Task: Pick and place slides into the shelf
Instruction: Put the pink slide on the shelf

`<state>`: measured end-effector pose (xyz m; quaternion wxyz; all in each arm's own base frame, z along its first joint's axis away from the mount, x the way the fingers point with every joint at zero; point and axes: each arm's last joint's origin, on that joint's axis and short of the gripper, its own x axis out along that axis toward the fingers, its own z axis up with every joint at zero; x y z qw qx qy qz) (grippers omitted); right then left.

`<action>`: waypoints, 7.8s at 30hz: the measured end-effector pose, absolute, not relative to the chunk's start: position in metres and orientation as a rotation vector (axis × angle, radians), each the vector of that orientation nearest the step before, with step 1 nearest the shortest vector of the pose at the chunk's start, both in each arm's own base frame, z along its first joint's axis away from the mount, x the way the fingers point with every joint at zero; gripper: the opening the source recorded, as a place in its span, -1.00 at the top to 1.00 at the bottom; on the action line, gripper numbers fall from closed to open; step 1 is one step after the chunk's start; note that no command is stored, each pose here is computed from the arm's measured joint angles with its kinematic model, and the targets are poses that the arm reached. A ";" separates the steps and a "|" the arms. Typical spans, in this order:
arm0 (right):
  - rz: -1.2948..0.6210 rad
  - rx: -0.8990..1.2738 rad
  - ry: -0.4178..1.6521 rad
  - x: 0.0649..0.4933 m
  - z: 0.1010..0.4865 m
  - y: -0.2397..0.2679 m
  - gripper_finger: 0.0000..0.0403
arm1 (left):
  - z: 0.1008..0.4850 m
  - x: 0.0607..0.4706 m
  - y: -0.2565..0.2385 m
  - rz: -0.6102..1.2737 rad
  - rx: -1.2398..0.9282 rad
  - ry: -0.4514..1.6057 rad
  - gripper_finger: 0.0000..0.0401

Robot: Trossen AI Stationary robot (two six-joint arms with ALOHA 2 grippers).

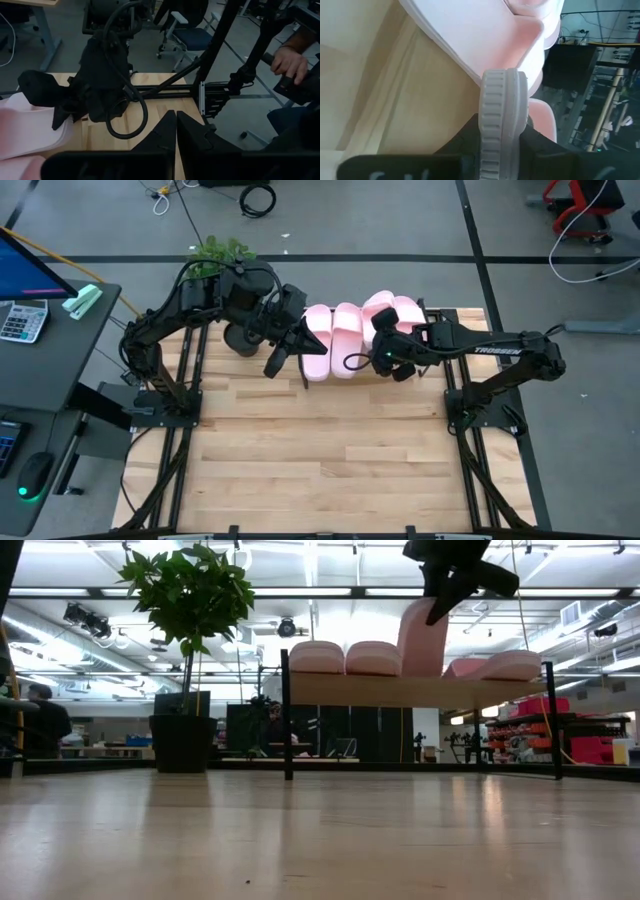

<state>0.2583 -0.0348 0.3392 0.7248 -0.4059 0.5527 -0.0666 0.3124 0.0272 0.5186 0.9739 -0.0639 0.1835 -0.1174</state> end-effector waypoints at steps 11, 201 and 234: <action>-0.109 -0.786 1.236 0.254 0.336 -0.033 0.65 | 0.519 0.312 0.027 -0.234 -0.128 0.370 0.91; -0.180 -0.090 0.967 0.234 0.309 -0.049 0.57 | 0.517 0.313 0.030 -0.138 -0.105 0.378 0.94; -0.465 -0.216 0.842 0.213 0.393 -0.058 0.04 | 0.517 0.313 0.034 -0.125 -0.093 0.378 0.92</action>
